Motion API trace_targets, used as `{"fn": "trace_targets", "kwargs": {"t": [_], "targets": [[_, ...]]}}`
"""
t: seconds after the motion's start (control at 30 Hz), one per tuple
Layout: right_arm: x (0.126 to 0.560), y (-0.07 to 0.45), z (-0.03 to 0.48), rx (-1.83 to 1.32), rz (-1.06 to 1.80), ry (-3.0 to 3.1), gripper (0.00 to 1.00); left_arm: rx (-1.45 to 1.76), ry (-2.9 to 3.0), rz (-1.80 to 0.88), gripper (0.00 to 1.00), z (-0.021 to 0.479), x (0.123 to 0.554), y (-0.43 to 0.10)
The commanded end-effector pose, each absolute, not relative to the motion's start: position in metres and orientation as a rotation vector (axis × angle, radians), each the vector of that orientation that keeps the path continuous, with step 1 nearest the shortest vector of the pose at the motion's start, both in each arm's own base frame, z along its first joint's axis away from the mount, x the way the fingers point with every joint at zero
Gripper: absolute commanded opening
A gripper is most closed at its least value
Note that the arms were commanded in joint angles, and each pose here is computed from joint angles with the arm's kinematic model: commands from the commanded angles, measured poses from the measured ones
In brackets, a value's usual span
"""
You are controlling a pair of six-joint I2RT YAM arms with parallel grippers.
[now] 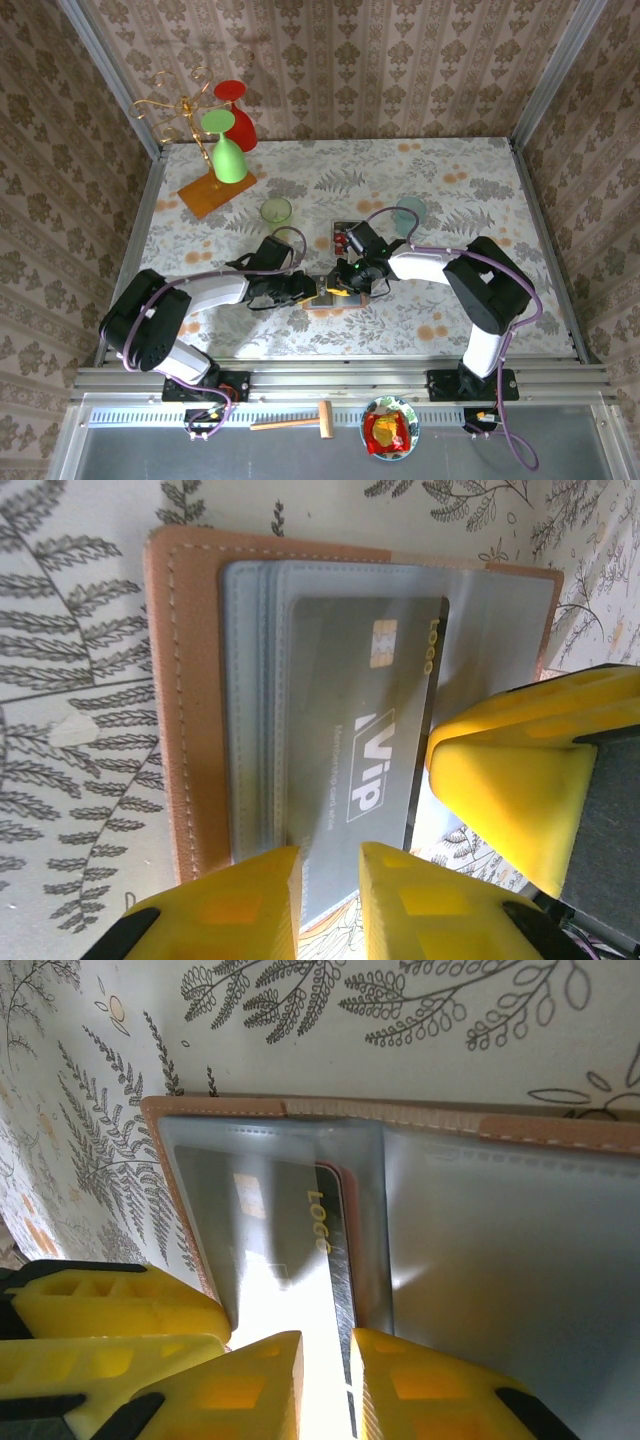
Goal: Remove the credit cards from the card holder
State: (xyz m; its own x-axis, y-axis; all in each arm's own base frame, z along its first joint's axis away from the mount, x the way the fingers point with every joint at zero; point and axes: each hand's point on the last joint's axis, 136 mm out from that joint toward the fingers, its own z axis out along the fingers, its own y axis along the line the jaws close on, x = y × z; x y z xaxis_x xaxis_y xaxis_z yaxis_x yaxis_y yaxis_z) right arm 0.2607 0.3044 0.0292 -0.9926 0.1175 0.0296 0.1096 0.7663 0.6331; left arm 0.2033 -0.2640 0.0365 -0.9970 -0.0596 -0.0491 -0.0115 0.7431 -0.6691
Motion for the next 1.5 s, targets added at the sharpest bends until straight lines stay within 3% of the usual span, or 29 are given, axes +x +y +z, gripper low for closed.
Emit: {"fn": "trace_targets", "kwargs": {"t": [0.0,0.53,0.97,1.47], "targets": [[0.264,0.315,0.035,0.164,1.094,2.929,0.21,-0.054,2.883,-1.078,0.23,0.029,0.201,-0.258],[0.262,0.317,0.032,0.156,1.096,2.937,0.16,-0.069,2.902,-1.075,0.23,0.021,0.197,-0.255],[0.260,0.304,0.026,0.129,0.965,2.975,0.24,-0.079,2.912,-1.065,0.25,0.018,0.194,-0.252],[0.263,0.299,0.033,0.072,0.891,2.980,0.26,-0.100,2.891,-1.080,0.25,0.022,0.195,-0.252]]}}
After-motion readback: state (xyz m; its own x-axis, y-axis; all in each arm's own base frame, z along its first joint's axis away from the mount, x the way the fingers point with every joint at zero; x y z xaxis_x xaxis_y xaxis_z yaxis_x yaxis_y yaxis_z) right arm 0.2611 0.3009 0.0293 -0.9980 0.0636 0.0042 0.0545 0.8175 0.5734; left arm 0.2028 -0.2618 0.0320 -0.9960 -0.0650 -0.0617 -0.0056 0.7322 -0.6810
